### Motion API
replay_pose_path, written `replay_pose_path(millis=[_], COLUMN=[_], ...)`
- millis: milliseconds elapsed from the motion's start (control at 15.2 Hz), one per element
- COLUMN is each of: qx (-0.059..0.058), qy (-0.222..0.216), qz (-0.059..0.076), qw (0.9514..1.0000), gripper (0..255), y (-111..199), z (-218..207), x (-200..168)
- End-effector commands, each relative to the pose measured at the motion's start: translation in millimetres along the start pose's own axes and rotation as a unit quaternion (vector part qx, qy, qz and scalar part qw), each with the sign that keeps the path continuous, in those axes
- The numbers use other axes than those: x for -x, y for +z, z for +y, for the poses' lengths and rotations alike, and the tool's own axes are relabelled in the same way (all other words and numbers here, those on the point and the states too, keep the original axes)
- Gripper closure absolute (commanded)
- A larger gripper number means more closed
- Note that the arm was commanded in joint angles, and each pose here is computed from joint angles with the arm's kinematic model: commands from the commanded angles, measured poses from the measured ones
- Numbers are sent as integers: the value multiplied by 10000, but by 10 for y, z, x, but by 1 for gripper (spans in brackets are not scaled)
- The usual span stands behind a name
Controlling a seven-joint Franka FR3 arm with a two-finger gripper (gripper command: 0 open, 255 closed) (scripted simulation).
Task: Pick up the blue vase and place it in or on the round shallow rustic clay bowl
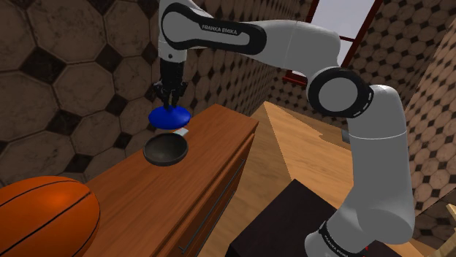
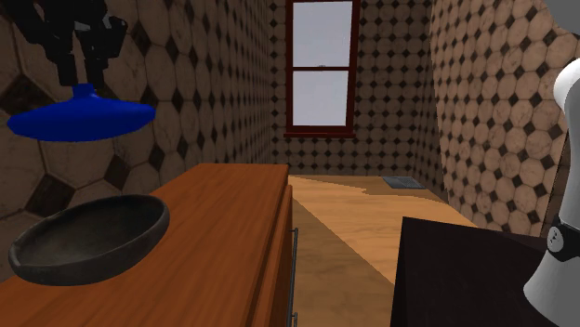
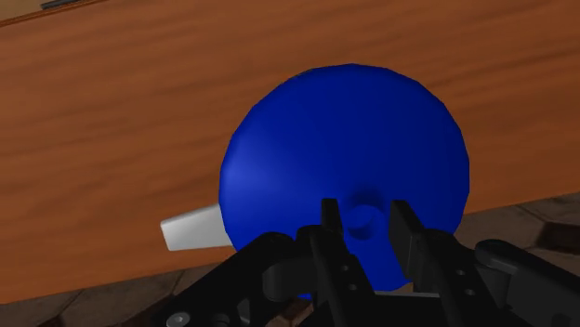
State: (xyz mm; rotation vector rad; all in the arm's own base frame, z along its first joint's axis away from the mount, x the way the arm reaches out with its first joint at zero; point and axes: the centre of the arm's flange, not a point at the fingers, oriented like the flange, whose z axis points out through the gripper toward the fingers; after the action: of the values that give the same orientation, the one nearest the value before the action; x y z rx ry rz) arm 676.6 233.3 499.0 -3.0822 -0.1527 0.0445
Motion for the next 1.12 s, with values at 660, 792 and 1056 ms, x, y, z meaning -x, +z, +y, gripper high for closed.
replay_pose_path(millis=[660, 792, 1056], qx=[-1, -1, -1], qy=[-7, -7, -7], qz=[-1, -1, -1], qw=[10000, 10000, 10000], gripper=[255, 255, 255], y=[573, 679, 889], z=[85, 91, 103], x=[-44, -47, -52])
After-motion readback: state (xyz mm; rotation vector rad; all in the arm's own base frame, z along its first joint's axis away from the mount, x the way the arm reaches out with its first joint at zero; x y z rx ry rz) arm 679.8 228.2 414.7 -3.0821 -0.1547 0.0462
